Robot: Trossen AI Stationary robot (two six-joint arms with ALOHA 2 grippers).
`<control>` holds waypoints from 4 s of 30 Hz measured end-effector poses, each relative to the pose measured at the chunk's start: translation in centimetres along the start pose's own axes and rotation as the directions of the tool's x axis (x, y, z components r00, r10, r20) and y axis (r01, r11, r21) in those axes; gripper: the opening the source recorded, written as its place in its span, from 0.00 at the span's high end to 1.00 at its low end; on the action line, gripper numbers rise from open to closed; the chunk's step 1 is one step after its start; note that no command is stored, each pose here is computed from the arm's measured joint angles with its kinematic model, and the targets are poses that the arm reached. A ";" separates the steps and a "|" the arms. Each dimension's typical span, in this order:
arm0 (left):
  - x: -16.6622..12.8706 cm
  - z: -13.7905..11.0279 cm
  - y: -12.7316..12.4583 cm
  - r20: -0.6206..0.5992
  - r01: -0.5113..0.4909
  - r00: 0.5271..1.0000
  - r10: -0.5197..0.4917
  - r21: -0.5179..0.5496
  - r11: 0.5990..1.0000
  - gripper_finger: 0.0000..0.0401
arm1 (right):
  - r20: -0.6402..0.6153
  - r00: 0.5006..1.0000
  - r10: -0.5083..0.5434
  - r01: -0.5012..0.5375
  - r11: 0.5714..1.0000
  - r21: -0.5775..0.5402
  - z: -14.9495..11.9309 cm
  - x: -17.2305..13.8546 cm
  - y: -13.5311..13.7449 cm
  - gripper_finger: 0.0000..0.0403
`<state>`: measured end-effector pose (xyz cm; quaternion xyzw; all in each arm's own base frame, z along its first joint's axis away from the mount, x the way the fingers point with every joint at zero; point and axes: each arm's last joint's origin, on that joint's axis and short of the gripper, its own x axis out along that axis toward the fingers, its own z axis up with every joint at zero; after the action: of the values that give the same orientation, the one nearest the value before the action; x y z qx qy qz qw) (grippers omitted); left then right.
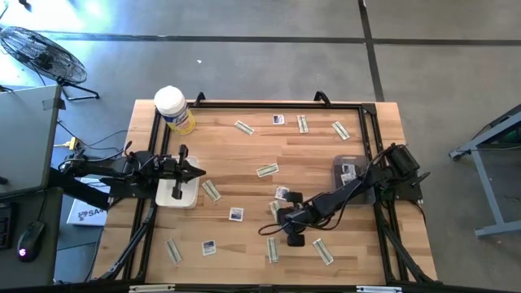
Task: Pick & Place First Aid Supplies
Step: Put the green bandage into the white bin
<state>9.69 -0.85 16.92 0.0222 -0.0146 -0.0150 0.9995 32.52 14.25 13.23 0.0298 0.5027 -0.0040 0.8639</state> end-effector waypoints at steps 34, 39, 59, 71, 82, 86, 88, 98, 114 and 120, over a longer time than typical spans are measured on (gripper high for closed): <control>0.0 0.0 0.0 0.000 0.001 1.000 -0.001 0.000 1.000 1.00 | 0.146 0.989 -0.021 0.029 0.998 -0.050 2.9 0.7 -3.6 0.64; 0.0 0.0 0.0 0.004 0.001 1.000 -0.001 -0.003 1.000 1.00 | 0.141 0.990 -0.014 0.028 0.995 -0.099 3.3 0.9 -5.0 0.64; 0.0 0.0 0.0 0.004 0.000 1.000 0.000 -0.030 1.000 1.00 | 0.066 0.997 0.048 -0.037 0.988 -0.149 3.2 3.5 -8.4 0.74; -0.1 1.0 0.1 0.046 0.003 0.999 0.002 -0.090 0.996 1.00 | 0.085 0.995 0.042 -0.032 0.993 -0.118 3.4 3.6 -8.4 0.89; -0.2 1.0 0.2 0.029 -0.050 0.998 0.052 -0.082 0.995 1.00 | 0.152 0.988 0.028 -0.012 0.995 -0.102 3.9 3.6 -8.4 0.99; -0.2 1.0 0.3 0.029 -0.064 0.997 0.067 -0.082 0.995 1.00 | 0.214 0.977 0.004 0.011 0.997 -0.071 4.6 2.8 -8.4 0.99; -0.2 1.0 0.2 0.029 -0.064 0.997 0.066 -0.082 0.995 1.00 | 0.273 0.962 -0.010 0.027 0.998 -0.060 5.3 1.7 -8.4 1.00; 0.0 1.4 0.0 0.130 0.042 0.991 -0.028 -0.110 0.993 1.00 | 0.559 0.823 -0.102 0.249 0.949 -0.193 8.1 -2.6 -7.0 1.00; 2.3 1.4 -0.1 0.067 -0.003 0.997 0.026 -0.317 0.948 0.65 | 0.776 0.620 -0.113 0.489 0.830 -0.270 11.6 -5.4 -6.1 1.00; 4.4 2.6 -0.2 0.031 0.012 1.000 0.002 -0.449 0.893 0.53 | 0.768 0.613 -0.184 0.585 0.759 -0.285 12.4 -6.0 -6.2 1.00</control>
<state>14.05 -1.34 19.66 -0.2095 -0.0258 -0.0206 0.9772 40.08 7.24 24.26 -0.3173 0.1123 -0.0752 0.9386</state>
